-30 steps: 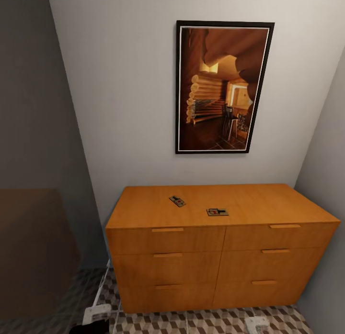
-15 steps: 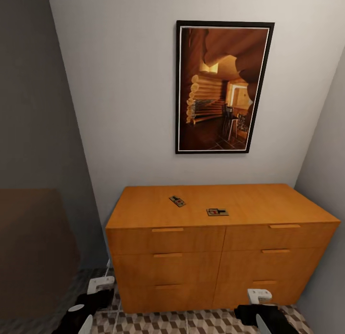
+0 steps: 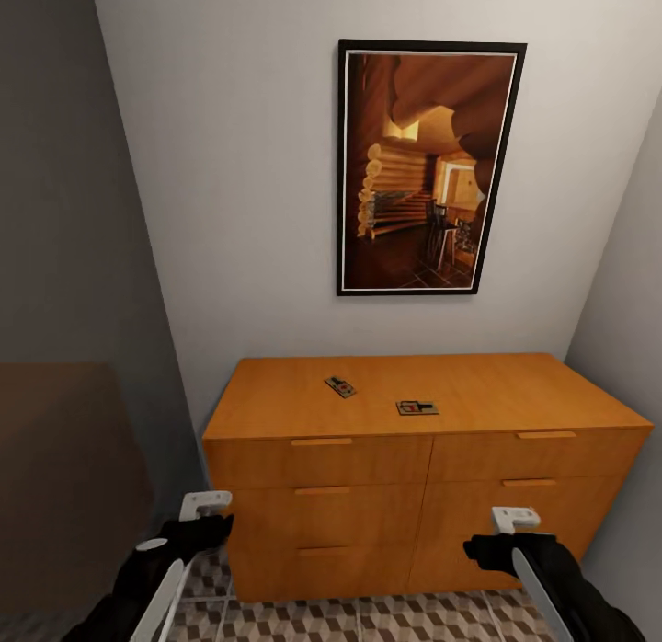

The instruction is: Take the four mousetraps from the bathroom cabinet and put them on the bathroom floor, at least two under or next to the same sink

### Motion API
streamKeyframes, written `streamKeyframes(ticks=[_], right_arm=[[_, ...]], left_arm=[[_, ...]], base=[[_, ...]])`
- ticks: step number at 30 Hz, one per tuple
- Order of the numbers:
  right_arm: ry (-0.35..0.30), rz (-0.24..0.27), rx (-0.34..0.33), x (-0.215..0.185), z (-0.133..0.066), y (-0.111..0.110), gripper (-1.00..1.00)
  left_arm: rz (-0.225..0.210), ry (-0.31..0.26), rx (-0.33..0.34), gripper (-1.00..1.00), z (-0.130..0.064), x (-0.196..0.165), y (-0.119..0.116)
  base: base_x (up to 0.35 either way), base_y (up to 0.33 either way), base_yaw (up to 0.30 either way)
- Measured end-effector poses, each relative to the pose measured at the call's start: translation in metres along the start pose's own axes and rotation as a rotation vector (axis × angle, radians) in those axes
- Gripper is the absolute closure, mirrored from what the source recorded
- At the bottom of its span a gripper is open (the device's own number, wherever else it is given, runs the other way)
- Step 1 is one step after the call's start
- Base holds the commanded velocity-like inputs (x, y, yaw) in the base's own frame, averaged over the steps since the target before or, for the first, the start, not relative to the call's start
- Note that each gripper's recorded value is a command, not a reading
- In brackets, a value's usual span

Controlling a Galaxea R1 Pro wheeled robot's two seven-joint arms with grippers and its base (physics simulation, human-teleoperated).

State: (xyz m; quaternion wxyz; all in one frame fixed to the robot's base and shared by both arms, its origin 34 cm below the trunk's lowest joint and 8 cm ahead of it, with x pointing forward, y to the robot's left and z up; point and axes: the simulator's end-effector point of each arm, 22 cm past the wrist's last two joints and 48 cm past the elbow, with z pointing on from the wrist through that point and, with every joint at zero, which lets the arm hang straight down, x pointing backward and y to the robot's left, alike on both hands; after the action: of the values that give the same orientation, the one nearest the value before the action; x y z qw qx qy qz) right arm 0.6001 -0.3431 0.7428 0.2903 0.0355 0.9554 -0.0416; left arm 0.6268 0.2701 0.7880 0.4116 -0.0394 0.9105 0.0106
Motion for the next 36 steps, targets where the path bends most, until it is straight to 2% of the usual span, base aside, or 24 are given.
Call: streamKeyframes(ticks=[9,16,36], right_arm=[[-0.022,0.037,0.011,-0.033,-0.033,-0.018,-1.00],[-0.020,0.041,0.009,-0.041,-0.048,-0.020,-1.00],[-0.037,0.041,0.009,-0.050,-0.057,-0.021,-1.00]], left_arm=[[0.014,-0.029,0.033,-1.00,-0.020,-0.029,-0.013],[0.019,-0.046,0.044,-1.00,-0.027,-0.040,-0.018],[0.023,-0.072,0.063,-1.00,-0.037,-0.054,-0.025]], base=[[0.000,0.000,0.000],[0.000,0.000,0.000],[0.000,0.000,0.000]])
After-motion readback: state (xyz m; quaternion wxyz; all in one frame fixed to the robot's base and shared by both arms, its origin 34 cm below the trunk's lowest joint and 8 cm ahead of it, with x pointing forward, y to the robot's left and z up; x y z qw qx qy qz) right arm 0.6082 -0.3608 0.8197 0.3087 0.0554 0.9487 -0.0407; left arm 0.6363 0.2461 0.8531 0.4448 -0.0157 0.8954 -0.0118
